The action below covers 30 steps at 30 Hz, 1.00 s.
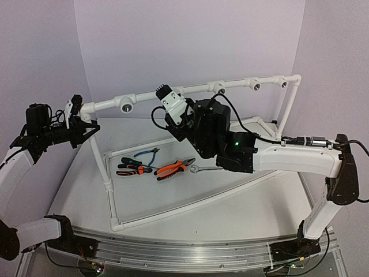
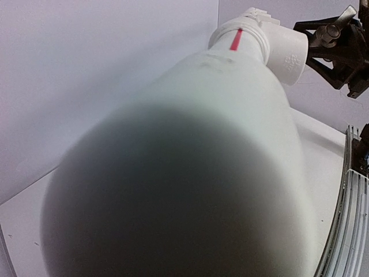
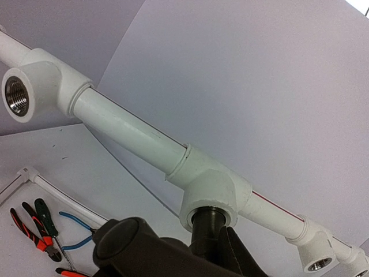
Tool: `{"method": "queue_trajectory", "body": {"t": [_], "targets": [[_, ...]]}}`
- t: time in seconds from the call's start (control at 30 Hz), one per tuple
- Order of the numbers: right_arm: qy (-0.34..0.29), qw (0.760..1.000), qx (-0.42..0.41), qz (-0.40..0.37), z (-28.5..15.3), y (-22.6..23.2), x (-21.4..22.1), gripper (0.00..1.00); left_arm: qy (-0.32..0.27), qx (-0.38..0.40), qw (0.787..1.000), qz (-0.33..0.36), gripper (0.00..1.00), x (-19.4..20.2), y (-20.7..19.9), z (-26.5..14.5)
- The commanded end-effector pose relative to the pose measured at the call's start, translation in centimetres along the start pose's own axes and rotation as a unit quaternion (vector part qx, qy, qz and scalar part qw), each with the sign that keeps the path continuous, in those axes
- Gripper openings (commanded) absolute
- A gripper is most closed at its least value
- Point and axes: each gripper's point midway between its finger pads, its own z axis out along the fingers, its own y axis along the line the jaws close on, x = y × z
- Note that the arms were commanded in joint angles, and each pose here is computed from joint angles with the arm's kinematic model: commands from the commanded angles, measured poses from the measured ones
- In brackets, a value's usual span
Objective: Install the water faucets
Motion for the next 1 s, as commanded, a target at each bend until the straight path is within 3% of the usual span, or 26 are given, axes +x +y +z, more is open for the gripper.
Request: {"method": "queue_trajectory", "body": {"t": [0.0, 0.07, 0.27, 0.4, 0.63, 0.8, 0.97], "targets": [[-0.018, 0.893, 0.119, 0.434, 1.6, -5.5, 2.5, 0.00, -0.023, 0.056, 0.997, 0.037, 0.00, -1.8, -2.8, 0.2], [-0.016, 0.908, 0.117, 0.402, 1.4, -5.4, 2.1, 0.00, -0.021, 0.055, 0.998, 0.034, 0.00, -1.7, -2.7, 0.2], [-0.016, 0.884, 0.123, 0.452, 0.6, -6.1, 3.3, 0.00, -0.024, 0.058, 0.998, 0.027, 0.00, -1.7, -2.6, 0.4], [-0.028, 0.920, 0.064, 0.386, 1.7, -4.3, 0.9, 0.00, -0.023, 0.059, 0.998, 0.027, 0.00, -1.7, -2.5, 0.5], [-0.048, 0.957, 0.016, 0.286, 0.2, -4.3, -0.7, 0.35, -0.020, 0.055, 0.998, 0.012, 0.00, -1.6, -2.4, 0.5], [-0.047, 0.971, -0.010, 0.236, -1.7, -4.7, -0.6, 0.50, -0.020, 0.051, 0.998, 0.013, 0.00, -1.6, -2.2, 0.6], [-0.033, 0.977, -0.031, 0.206, -3.5, -5.1, 0.0, 0.59, -0.021, 0.053, 0.998, 0.012, 0.00, -1.6, -2.1, 0.7]]}}
